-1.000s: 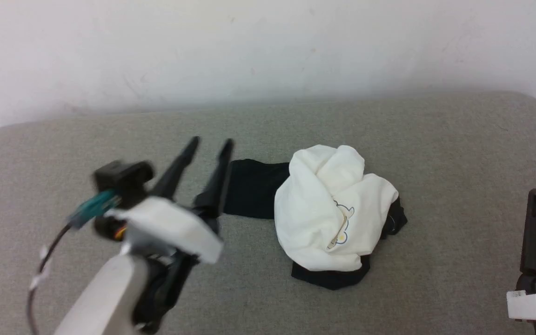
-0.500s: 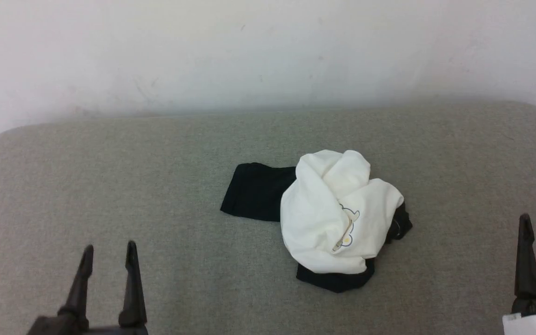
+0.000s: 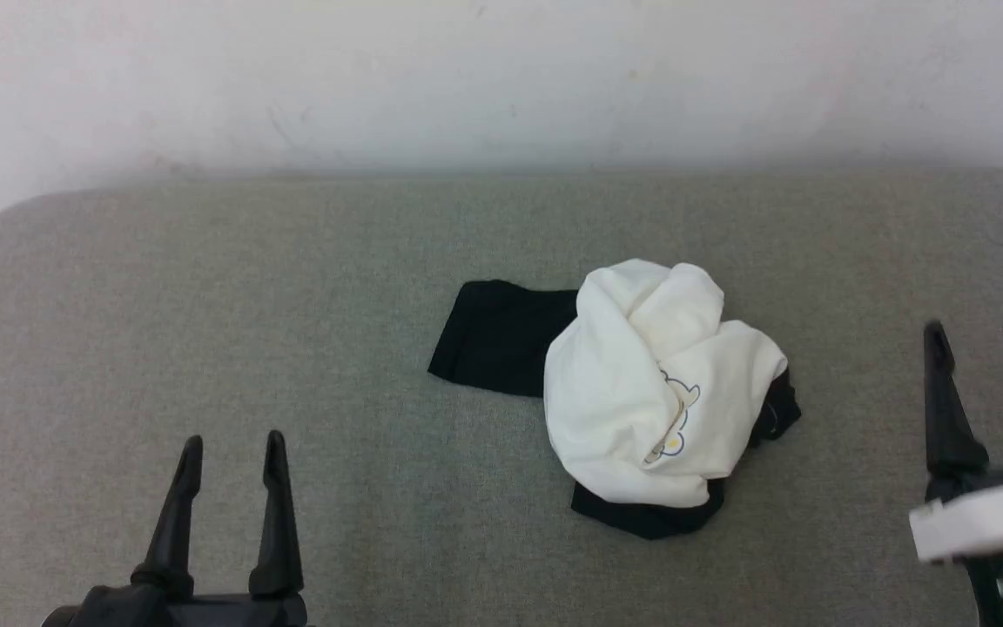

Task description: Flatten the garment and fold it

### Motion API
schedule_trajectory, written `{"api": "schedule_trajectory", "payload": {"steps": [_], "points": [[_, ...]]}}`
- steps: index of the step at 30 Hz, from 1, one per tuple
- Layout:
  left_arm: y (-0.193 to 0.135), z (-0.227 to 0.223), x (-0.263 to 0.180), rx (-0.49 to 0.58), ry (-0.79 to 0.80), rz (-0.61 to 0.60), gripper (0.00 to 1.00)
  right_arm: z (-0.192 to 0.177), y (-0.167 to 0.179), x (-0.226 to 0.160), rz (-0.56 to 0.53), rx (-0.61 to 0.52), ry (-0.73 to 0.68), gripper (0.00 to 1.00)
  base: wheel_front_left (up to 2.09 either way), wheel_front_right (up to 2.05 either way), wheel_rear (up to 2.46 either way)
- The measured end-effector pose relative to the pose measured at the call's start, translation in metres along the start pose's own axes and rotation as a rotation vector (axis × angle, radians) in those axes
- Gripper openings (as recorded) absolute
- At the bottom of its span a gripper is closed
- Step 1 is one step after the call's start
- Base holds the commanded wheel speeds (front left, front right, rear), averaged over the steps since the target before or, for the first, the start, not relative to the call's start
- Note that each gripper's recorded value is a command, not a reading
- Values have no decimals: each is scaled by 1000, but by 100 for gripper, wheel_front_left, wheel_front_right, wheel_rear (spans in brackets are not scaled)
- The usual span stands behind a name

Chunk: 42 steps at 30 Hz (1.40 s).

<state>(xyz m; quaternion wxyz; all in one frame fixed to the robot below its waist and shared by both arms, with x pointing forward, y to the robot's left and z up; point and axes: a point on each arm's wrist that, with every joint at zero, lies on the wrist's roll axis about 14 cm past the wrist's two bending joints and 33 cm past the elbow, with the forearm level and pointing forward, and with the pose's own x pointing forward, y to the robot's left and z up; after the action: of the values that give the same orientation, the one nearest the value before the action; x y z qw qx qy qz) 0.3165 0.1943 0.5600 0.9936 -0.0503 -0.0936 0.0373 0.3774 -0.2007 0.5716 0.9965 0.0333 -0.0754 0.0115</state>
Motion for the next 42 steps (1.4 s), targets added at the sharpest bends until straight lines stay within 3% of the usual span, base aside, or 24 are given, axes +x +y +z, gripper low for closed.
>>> {"api": "schedule_trajectory", "payload": {"steps": [6, 12, 21, 25, 26, 28, 36, 42], "points": [[-6, -16, 13, -25, 37, -12, 100, -41, 18, 33, 67, -22, 278, 100, 0, 0, 0], [-9, -34, 27, -45, 72, -15, 100, -106, 14, 37, 154, -146, 627, 100, 0, 0, 0], [-1, -57, 33, -41, 130, 19, 100, -181, 30, 27, 302, -241, 924, 100, 0, 0, 0], [6, -63, 31, -37, 146, 45, 100, -199, 41, 26, 354, -245, 979, 100, 0, 0, 0], [8, -64, 30, -34, 151, 53, 100, -201, 42, 28, 361, -248, 982, 62, 0, 0, 0], [11, -66, 28, -31, 157, 63, 100, -205, 45, 31, 369, -247, 977, 0, 0, 0, 0], [16, -61, 22, -34, 143, 79, 100, -178, 51, 49, 369, -244, 826, 0, 0, 0, 0], [14, -50, 8, -45, 117, 74, 100, -57, 48, 107, 321, -327, 420, 0, 0, 0, 0]]}}
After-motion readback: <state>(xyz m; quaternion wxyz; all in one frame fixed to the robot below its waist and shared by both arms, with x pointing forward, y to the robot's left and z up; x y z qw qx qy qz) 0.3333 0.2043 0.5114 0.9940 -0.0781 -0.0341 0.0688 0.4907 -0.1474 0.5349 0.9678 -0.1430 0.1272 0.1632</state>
